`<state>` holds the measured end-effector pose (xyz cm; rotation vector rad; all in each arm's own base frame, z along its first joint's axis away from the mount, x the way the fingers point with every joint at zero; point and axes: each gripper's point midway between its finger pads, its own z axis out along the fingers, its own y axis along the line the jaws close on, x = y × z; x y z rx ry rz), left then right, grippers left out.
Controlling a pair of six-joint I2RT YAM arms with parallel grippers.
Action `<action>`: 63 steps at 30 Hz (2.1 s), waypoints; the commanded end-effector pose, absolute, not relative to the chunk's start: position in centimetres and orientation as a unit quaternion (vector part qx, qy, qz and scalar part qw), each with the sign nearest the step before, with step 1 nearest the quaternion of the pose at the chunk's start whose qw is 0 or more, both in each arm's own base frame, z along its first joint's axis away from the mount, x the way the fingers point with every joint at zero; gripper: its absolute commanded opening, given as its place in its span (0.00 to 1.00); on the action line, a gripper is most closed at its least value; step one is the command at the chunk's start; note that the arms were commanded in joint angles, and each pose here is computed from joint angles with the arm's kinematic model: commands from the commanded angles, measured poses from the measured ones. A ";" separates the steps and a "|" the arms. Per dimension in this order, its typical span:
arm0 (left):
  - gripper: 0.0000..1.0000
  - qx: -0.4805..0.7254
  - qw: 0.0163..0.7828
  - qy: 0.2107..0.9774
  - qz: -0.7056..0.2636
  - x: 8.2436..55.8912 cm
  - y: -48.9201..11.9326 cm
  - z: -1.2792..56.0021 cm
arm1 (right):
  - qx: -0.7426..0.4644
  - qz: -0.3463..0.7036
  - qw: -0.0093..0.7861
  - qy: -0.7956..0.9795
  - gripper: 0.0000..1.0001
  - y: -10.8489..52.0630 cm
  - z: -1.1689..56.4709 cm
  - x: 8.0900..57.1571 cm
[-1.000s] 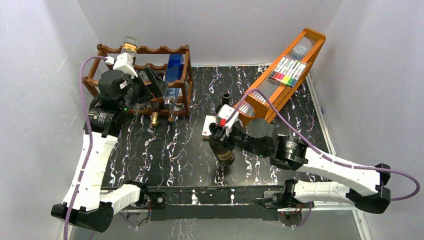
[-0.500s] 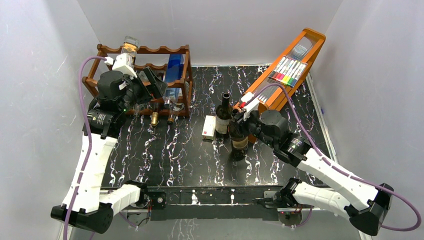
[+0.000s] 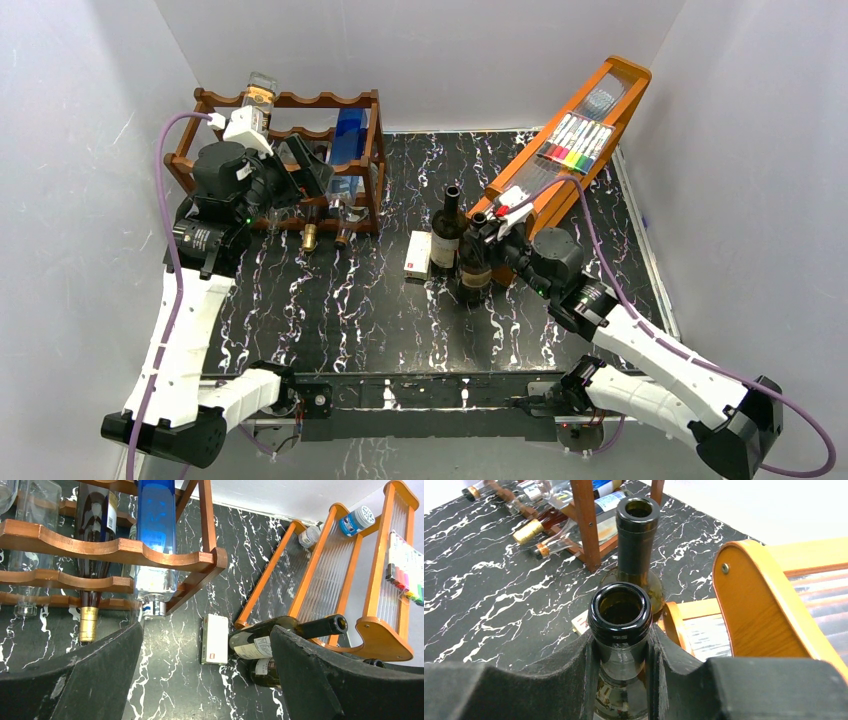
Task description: Take the wine bottle off the wine rack
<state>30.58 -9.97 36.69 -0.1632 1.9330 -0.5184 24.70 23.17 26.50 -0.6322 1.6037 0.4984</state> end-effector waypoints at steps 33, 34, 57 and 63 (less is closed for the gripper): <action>0.98 -0.059 0.554 0.806 -0.203 30.5 -9.4 38.0 | -0.189 0.228 0.707 0.642 0.72 21.1 30.7 26.7; 0.98 -0.058 0.552 0.807 -0.203 30.5 -9.5 37.8 | -0.192 0.227 0.704 0.645 0.77 21.1 30.6 26.6; 0.98 -0.047 0.548 0.835 -0.015 36.8 -4.6 37.4 | -0.193 0.265 0.683 0.653 0.98 20.0 40.0 23.6; 0.98 -0.085 0.555 0.820 0.110 41.6 0.8 39.1 | -0.212 0.231 0.668 0.675 0.98 20.4 39.9 24.8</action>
